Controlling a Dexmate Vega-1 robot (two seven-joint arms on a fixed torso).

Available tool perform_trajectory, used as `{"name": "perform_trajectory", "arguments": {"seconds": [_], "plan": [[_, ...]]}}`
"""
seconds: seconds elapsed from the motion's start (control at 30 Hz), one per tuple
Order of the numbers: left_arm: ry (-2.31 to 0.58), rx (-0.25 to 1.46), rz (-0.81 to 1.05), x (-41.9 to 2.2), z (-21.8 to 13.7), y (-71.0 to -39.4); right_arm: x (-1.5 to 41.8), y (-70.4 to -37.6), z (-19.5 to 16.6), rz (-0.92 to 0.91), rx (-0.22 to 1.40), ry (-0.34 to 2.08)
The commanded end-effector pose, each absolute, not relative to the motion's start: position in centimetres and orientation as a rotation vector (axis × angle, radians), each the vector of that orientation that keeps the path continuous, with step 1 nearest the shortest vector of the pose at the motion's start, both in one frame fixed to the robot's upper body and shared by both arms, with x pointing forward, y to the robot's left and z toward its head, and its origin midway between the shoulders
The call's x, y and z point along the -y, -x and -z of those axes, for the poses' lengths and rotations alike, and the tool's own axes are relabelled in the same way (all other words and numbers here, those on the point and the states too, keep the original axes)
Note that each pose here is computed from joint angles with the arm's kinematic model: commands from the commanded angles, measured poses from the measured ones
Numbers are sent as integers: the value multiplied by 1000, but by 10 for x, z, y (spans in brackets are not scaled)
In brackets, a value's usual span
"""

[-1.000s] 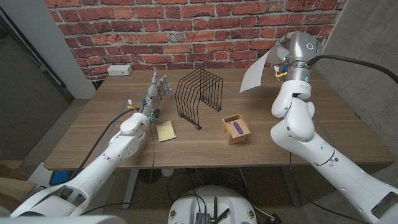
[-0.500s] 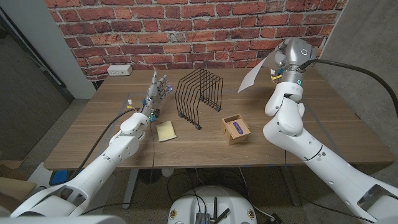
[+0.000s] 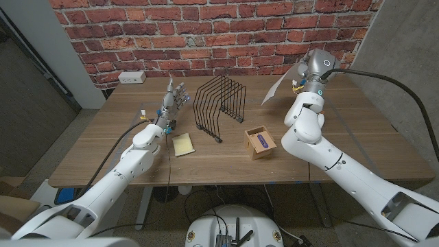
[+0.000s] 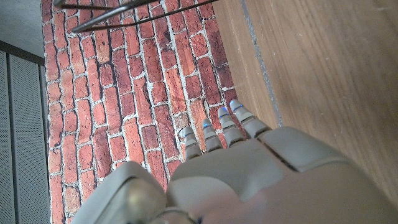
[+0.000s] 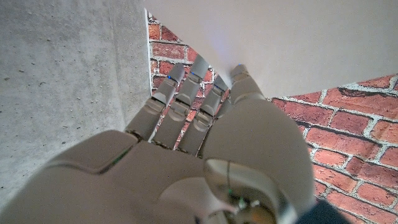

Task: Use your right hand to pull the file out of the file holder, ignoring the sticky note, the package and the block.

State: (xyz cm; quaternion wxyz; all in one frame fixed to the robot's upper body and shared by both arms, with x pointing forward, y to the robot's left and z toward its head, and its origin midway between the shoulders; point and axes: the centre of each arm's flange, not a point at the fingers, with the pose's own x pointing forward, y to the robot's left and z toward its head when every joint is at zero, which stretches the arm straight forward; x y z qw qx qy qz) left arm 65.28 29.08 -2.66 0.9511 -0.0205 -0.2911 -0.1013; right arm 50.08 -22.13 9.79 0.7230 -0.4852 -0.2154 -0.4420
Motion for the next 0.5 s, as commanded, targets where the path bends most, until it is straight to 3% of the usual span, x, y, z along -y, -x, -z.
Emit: {"name": "perform_trajectory", "arguments": {"seconds": [0.03,0.5], "plan": [[41,592,206,-291,27,-653,218,-520,-91,976,423,1080],[41,592,206,-291,27,-653,217,-536,-79,974,370,1071]]}}
